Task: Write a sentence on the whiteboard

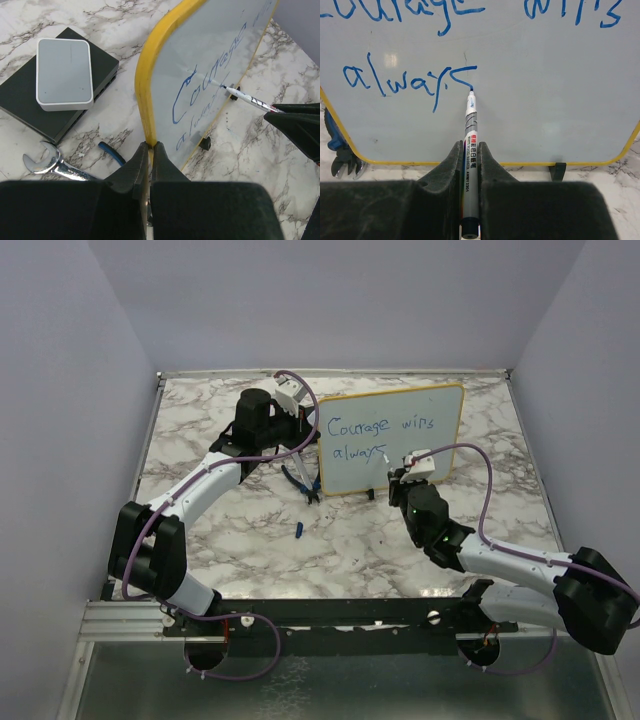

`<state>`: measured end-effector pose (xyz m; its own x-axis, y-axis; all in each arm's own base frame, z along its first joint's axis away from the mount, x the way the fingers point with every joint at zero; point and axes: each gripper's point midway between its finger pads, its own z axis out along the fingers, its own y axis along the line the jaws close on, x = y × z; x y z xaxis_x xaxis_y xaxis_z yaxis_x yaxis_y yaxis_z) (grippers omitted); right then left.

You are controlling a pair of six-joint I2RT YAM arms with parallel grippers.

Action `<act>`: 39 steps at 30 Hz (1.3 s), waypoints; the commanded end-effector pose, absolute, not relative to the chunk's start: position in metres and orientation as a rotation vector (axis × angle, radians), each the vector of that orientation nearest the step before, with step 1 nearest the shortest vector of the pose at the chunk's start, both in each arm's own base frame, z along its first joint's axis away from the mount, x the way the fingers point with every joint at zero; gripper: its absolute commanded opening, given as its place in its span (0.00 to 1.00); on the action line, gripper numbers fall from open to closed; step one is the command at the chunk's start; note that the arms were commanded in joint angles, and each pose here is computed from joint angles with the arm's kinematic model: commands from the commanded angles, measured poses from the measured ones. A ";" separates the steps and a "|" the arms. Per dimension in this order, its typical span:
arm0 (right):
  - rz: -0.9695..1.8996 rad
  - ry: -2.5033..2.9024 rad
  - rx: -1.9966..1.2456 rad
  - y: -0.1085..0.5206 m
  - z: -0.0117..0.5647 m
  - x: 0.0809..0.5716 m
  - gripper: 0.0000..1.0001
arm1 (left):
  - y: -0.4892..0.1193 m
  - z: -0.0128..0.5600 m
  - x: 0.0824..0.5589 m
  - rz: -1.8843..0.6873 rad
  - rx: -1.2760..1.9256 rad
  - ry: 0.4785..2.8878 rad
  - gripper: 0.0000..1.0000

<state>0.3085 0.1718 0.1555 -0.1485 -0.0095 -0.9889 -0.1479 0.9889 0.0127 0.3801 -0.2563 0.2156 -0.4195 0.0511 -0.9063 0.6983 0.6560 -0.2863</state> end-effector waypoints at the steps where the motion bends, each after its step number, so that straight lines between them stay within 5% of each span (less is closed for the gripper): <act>1: 0.117 1.751 -0.168 0.174 0.142 0.307 0.01 | -0.261 0.230 0.370 -0.847 0.631 1.843 0.00; 39: 0.075 1.741 -0.081 0.149 0.150 0.296 0.01 | -0.259 0.228 0.374 -0.839 0.609 1.854 0.00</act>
<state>0.2962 0.1625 0.1628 -0.1430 0.0064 -0.9897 -0.1603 0.9866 0.0295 0.3798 -0.2563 0.2155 -0.4213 0.0508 -0.9055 0.6978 0.6559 -0.2879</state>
